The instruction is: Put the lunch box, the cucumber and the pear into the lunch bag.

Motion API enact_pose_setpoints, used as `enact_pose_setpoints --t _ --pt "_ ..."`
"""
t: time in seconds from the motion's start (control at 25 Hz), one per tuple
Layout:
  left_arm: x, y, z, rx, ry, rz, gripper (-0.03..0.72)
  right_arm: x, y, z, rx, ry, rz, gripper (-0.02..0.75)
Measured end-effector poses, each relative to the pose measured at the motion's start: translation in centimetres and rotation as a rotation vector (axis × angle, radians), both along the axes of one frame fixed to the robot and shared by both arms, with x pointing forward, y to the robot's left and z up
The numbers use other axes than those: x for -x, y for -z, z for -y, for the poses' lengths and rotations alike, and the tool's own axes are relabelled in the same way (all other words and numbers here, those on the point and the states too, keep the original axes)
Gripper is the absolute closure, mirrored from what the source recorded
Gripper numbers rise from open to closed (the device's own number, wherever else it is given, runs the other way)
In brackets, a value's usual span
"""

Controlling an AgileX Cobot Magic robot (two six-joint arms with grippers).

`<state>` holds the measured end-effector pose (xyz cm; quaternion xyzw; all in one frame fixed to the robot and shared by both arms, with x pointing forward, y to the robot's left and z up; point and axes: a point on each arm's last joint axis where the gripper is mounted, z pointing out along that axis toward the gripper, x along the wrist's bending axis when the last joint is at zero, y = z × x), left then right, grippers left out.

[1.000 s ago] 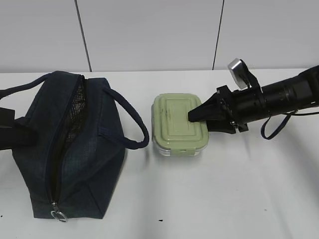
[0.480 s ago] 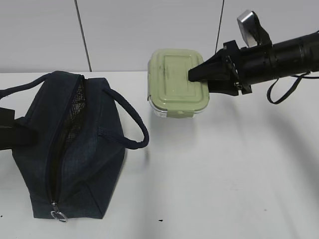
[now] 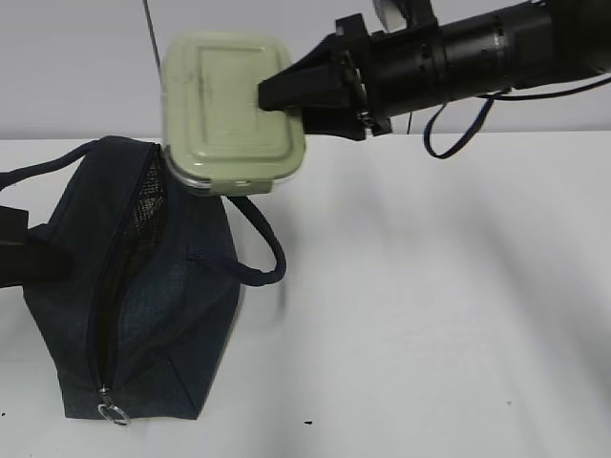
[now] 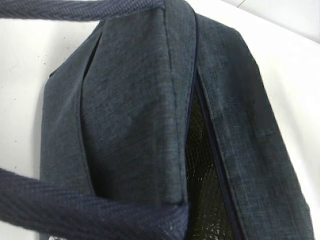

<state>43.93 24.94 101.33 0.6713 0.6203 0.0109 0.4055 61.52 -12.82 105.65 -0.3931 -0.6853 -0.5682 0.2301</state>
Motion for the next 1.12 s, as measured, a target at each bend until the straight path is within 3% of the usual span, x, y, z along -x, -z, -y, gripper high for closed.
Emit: enact_pose_setpoints --t 0.28,0.52,0.68,1.12 --pt "0.0 0.0 0.0 0.0 0.0 0.0 0.704 1.6 -0.6 -5.3 -0.046 -0.047 0.009 0.34" --pt "0.0 0.0 0.0 0.0 0.0 0.0 0.704 0.7 2.7 -6.8 -0.061 -0.032 -0.078 0.34" --pt "0.0 0.0 0.0 0.001 -0.001 0.0 0.704 0.0 5.0 -6.6 0.03 -0.01 -0.097 0.34" --pt "0.0 -0.1 0.0 0.013 -0.007 0.001 0.704 0.3 6.9 -5.1 0.27 -0.039 -0.158 0.34"
